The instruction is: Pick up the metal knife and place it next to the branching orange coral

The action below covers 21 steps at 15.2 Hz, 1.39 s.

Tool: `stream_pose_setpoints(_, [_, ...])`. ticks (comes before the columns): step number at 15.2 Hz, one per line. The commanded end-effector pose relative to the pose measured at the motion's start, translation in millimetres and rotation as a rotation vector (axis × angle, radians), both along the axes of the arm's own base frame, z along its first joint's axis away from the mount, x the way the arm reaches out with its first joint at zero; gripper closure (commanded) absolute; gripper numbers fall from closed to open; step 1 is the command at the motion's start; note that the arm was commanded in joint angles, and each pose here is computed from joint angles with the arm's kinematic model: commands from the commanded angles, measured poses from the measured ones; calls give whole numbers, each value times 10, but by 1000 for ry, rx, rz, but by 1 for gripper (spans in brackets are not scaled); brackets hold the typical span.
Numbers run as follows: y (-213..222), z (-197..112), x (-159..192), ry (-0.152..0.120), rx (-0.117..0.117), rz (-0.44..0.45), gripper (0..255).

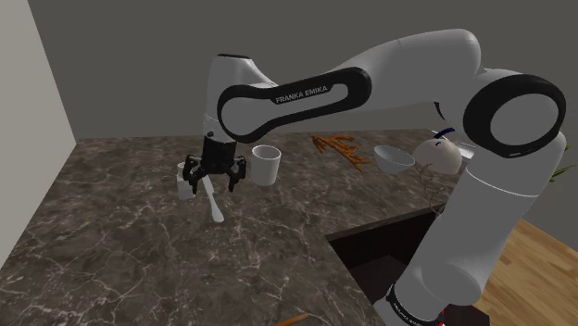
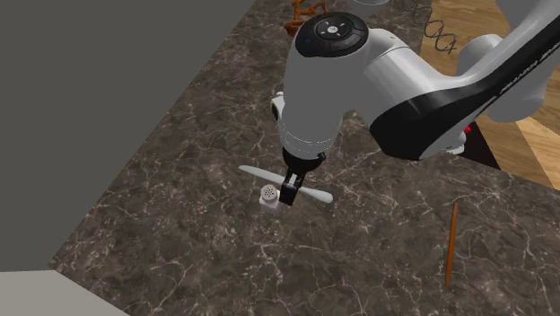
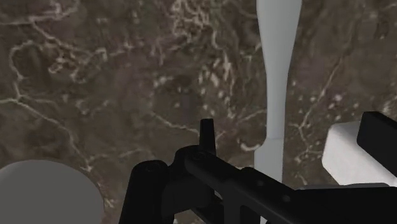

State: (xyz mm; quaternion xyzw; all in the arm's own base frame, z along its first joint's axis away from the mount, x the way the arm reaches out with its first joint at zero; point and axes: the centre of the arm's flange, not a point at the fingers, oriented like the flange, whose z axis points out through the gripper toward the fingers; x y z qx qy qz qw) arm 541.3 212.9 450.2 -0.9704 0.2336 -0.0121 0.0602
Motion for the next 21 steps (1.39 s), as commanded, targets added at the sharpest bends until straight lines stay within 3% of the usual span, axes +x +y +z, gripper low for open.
stream_pose_setpoints(1, [14,-111,5,0,0,-1,0])
stream_pose_setpoints(9, [17,-142,6,0,0,-1,0])
stream_pose_setpoints(10, [17,-142,7,0,0,-1,255])
stream_pose_setpoints(21, [17,-36,5,0,0,-1,255])
